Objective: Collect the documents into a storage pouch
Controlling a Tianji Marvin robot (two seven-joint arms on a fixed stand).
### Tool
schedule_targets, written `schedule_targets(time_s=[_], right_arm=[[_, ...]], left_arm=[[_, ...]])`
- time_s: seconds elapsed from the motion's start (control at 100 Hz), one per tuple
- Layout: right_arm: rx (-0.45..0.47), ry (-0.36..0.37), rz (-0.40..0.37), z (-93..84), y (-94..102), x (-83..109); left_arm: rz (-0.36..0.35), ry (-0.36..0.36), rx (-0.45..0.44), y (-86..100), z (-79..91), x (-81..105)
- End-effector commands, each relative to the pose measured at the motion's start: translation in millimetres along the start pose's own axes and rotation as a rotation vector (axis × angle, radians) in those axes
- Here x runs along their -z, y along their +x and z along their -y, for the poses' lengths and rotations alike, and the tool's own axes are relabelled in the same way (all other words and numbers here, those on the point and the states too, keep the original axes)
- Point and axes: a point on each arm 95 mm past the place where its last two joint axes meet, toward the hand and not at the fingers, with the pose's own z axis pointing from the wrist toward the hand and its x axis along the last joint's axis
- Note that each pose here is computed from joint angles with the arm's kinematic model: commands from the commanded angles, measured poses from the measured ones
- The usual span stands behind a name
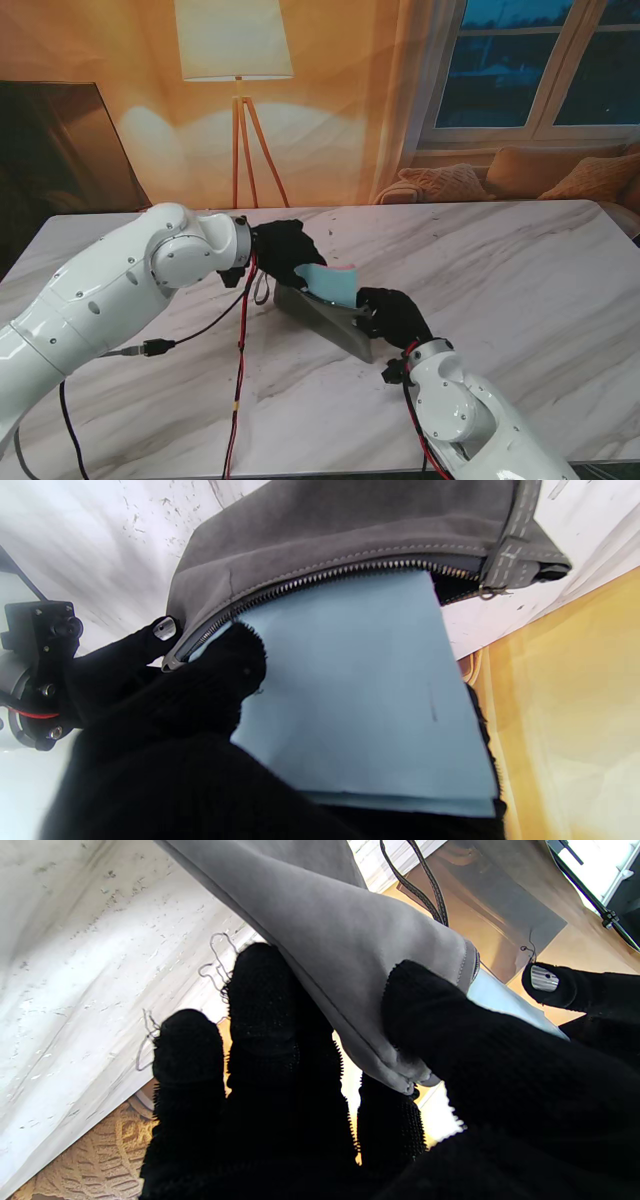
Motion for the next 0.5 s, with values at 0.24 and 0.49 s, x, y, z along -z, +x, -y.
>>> schedule_targets(time_s=[0.24, 0.49], right_arm=[[-0.010, 0.022, 0.013, 5.1, -0.2, 1.3], [-0.012, 0.023, 0.014, 5.3, -0.3, 1.2]], left_arm=[[0.048, 0.048, 0.043, 2.9, 6.7, 7.9], [0.112, 0.166, 0.134, -0.5, 6.0, 10.8]])
